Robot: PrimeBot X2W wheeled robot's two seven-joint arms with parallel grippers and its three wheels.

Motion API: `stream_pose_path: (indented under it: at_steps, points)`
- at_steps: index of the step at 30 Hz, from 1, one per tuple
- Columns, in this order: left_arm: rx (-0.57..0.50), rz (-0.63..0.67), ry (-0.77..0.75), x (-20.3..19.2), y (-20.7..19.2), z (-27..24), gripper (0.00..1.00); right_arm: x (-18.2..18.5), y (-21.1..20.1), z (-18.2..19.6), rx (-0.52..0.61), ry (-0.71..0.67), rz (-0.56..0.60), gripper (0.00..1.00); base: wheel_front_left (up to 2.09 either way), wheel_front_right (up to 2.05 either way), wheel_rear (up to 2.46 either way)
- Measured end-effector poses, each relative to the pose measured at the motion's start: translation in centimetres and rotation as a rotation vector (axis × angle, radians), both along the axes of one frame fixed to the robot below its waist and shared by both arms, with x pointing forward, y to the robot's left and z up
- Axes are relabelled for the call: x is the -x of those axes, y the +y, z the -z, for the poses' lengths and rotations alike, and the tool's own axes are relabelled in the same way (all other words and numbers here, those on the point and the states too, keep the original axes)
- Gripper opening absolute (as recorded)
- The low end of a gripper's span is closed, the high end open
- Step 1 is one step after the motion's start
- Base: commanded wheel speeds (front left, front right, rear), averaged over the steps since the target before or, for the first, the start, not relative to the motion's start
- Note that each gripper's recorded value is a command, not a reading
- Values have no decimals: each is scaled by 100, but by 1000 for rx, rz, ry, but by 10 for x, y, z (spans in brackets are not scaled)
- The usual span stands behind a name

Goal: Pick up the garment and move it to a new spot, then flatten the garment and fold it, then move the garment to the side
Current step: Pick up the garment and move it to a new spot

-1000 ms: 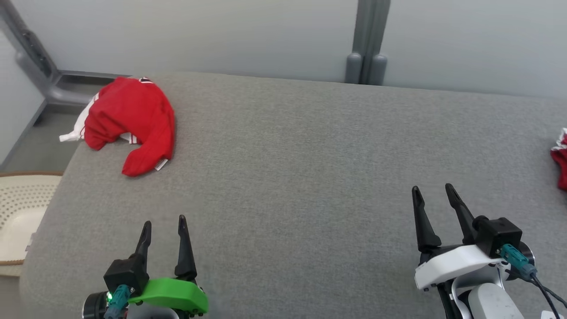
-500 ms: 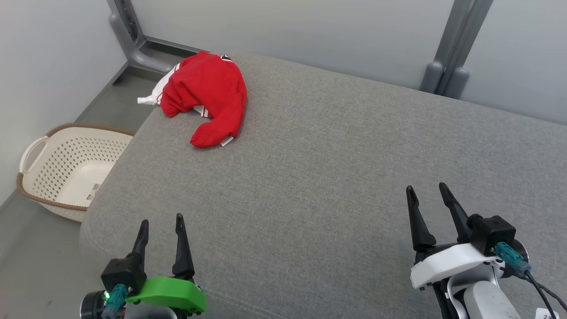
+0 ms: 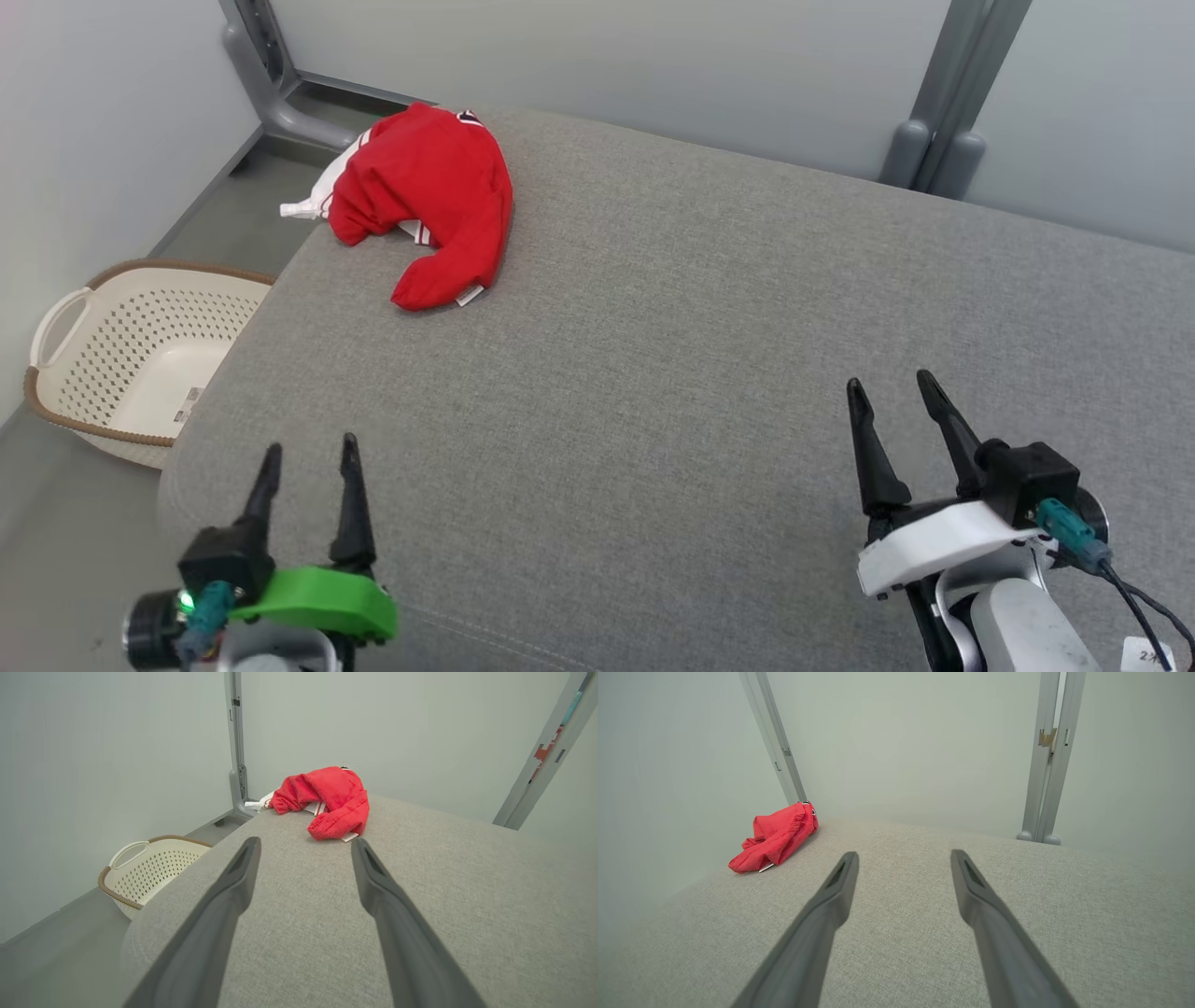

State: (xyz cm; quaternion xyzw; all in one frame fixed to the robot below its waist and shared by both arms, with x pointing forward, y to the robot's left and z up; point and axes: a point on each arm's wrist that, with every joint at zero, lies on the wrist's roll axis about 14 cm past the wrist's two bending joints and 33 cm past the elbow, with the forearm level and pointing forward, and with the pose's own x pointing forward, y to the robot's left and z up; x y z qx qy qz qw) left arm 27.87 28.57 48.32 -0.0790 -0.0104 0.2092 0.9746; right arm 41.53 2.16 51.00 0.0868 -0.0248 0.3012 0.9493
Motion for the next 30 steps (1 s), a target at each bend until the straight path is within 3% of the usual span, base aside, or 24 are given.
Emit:
stream_pose_path:
  at_steps: [5,13,19,23,30]
  points:
    - [-171,7,-75,-31,42,-55,100,-12,-7,-13,-2,-45,27,100,0,0,0]
    - [-389,184,-22,-124,64,-131,100,-41,-22,-26,33,-99,77,100,0,0,0]
    - [-282,252,180,-192,68,-99,100,-66,-33,-30,44,-125,114,100,0,0,0]
    - [-165,274,341,-222,63,-47,100,-77,-44,-13,71,-94,144,100,0,0,0]
    - [-31,360,698,-225,33,73,100,-92,-67,22,115,-28,200,100,0,0,0]
